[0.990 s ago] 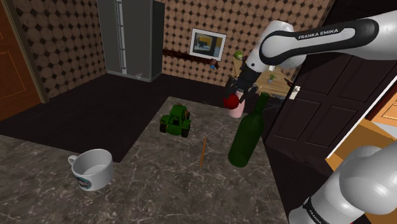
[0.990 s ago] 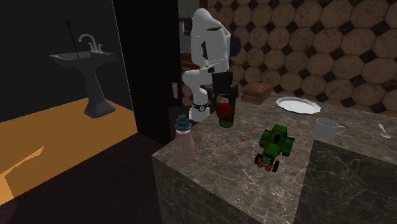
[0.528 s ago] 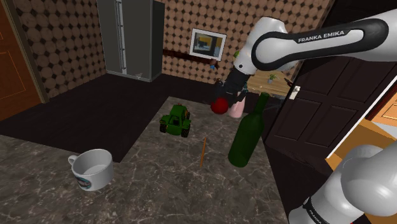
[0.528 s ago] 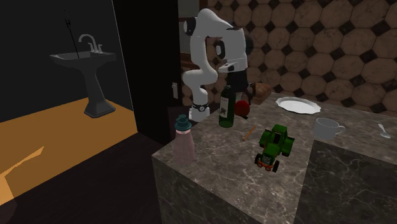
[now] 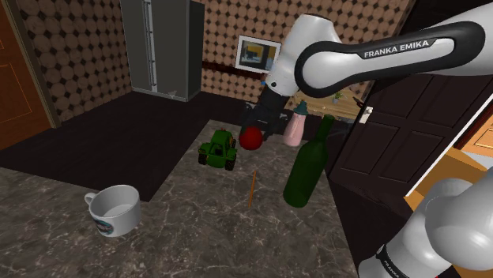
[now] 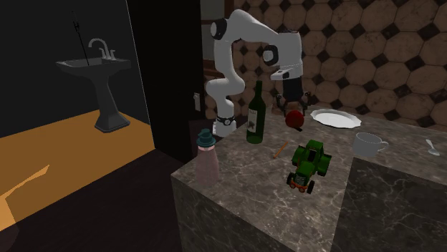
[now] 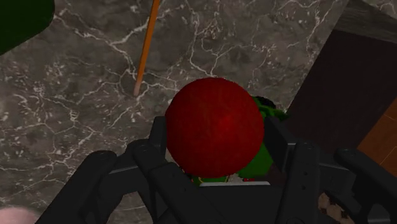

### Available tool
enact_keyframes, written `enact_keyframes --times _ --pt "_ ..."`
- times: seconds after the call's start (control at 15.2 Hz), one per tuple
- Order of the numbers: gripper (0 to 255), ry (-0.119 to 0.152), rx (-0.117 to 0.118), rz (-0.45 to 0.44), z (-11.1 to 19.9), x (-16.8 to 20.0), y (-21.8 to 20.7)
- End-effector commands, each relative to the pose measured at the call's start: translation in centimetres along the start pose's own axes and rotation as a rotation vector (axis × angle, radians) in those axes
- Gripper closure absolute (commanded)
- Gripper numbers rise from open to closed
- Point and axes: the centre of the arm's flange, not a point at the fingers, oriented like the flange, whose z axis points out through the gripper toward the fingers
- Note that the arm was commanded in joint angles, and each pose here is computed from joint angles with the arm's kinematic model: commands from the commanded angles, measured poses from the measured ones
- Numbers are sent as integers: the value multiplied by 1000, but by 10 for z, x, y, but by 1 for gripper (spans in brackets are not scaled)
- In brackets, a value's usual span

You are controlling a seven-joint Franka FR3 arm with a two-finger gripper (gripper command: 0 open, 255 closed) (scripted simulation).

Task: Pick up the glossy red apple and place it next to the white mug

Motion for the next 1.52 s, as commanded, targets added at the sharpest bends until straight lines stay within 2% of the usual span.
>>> enact_keyframes --times 0.0,1.45 --pt "255 0 0 2 1 -17 -20" --pt "255 0 0 2 35 -182 -256"
